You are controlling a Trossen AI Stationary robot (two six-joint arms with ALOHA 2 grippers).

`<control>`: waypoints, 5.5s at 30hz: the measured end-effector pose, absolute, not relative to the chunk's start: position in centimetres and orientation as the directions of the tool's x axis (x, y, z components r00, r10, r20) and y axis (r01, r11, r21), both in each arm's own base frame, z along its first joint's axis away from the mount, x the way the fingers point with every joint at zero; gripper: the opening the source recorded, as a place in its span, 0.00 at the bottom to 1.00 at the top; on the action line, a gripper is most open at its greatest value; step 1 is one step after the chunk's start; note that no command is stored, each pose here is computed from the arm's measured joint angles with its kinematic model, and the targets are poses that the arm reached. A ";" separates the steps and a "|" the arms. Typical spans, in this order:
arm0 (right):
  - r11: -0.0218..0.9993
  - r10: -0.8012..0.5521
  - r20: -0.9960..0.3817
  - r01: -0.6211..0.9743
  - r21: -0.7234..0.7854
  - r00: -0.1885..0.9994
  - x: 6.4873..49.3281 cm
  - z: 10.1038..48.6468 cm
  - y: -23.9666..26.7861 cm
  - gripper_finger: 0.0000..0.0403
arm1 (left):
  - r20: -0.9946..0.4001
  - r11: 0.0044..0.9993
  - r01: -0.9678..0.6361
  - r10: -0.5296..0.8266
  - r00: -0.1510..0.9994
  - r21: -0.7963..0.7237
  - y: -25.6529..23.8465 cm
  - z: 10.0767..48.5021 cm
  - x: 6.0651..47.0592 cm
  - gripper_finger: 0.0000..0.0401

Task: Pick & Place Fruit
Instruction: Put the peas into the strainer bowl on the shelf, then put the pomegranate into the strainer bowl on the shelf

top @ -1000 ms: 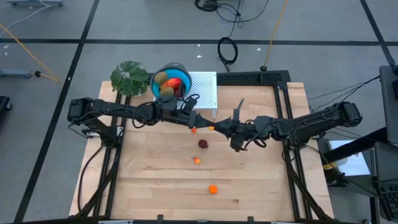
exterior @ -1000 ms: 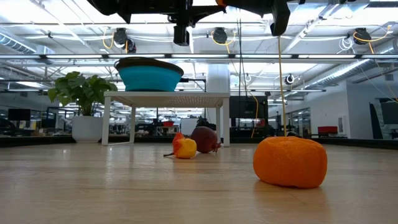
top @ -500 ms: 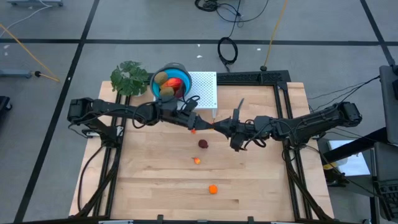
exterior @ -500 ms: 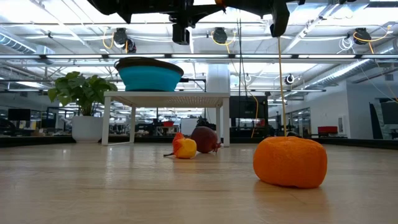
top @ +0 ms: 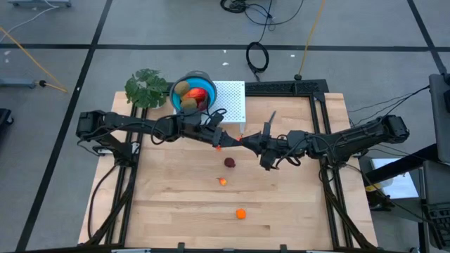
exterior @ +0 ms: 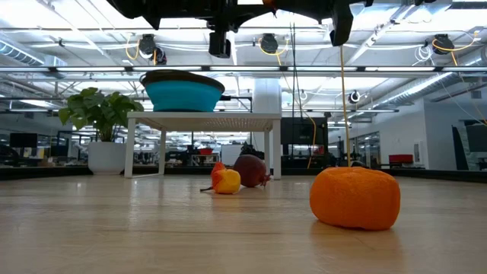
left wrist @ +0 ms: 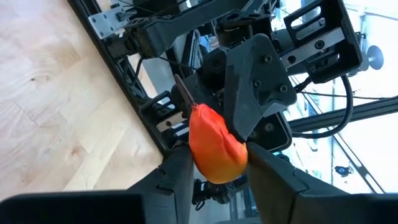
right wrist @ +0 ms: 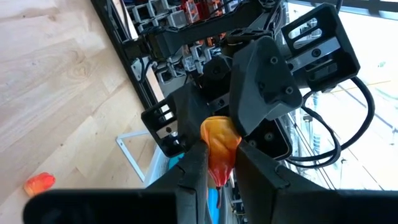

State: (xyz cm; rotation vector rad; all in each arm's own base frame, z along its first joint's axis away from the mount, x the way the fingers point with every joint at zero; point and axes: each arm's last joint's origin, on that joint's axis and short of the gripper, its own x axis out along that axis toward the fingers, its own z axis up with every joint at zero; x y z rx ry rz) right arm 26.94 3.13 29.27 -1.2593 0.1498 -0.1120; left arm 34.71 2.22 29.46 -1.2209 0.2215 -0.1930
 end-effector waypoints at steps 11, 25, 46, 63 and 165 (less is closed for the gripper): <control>0.392 -0.167 -0.038 0.031 -0.920 0.985 26.9 29.4 3.1 0.17 | -0.060 0.332 0.029 -0.254 0.965 -0.943 2.4 29.5 34.7 0.29; 0.470 -0.306 -0.097 0.062 -0.880 0.947 26.8 28.7 2.5 0.31 | -0.054 0.309 0.041 -0.291 0.955 -0.950 2.2 29.6 34.7 0.29; 0.715 -0.313 -0.259 0.047 -0.697 0.914 26.7 27.1 0.3 0.03 | 0.005 0.511 0.066 -0.119 0.993 -0.857 7.5 33.0 31.2 0.29; 0.913 -0.064 -0.276 -0.055 -0.404 0.959 26.8 27.1 -1.3 0.00 | -0.287 0.719 -0.345 0.208 0.935 -0.603 11.3 32.7 26.8 0.29; 0.783 0.332 -0.479 -0.521 -0.340 0.812 25.2 25.0 7.2 0.00 | -0.494 0.910 -0.257 0.068 0.867 -0.325 -6.2 29.1 29.9 0.01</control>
